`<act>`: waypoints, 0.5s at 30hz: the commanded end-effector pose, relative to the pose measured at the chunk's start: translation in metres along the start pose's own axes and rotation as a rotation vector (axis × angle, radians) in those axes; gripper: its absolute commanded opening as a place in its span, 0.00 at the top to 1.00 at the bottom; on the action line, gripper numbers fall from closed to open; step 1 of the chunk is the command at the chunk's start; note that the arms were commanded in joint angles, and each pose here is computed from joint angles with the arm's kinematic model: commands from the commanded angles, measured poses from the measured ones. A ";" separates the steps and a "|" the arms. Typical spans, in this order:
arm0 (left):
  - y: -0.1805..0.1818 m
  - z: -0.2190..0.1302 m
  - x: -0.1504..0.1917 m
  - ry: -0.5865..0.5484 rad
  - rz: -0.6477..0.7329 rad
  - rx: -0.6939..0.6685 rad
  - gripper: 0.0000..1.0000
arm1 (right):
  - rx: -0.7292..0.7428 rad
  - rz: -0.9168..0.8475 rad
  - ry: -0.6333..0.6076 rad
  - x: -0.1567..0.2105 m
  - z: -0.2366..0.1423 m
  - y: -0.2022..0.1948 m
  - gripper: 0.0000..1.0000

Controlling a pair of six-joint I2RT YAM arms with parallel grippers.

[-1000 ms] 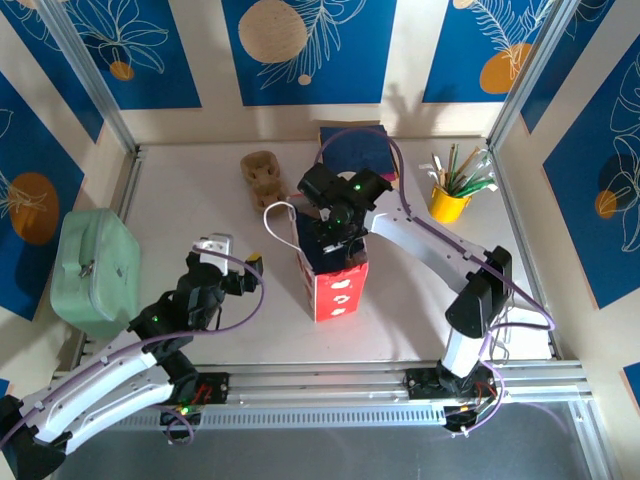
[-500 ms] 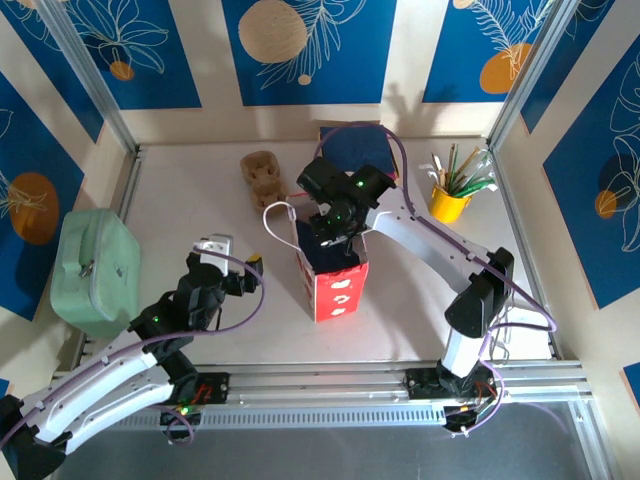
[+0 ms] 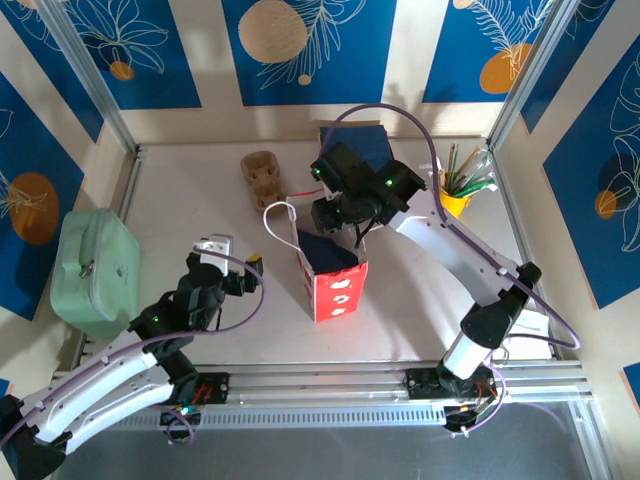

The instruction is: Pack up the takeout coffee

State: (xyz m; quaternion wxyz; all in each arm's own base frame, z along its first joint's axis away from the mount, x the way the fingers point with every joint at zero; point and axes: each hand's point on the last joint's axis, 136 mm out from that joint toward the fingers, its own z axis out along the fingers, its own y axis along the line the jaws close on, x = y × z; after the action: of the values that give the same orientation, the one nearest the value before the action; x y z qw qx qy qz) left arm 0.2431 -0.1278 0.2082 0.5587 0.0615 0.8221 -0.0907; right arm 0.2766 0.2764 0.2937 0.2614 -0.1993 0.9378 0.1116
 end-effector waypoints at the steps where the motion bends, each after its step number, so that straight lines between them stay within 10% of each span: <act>1: -0.003 -0.001 -0.002 -0.018 -0.016 0.015 0.01 | -0.059 -0.026 -0.101 -0.017 -0.027 0.009 0.62; 15: -0.003 -0.002 -0.006 -0.023 -0.012 0.013 0.01 | -0.009 -0.092 -0.379 -0.078 -0.071 -0.023 0.48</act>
State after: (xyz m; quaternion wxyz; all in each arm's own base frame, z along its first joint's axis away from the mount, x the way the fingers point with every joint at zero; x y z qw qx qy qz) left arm 0.2430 -0.1278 0.2081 0.5586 0.0617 0.8222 -0.0905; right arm 0.3012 0.2693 0.3577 0.3772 -0.2228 0.8878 0.1412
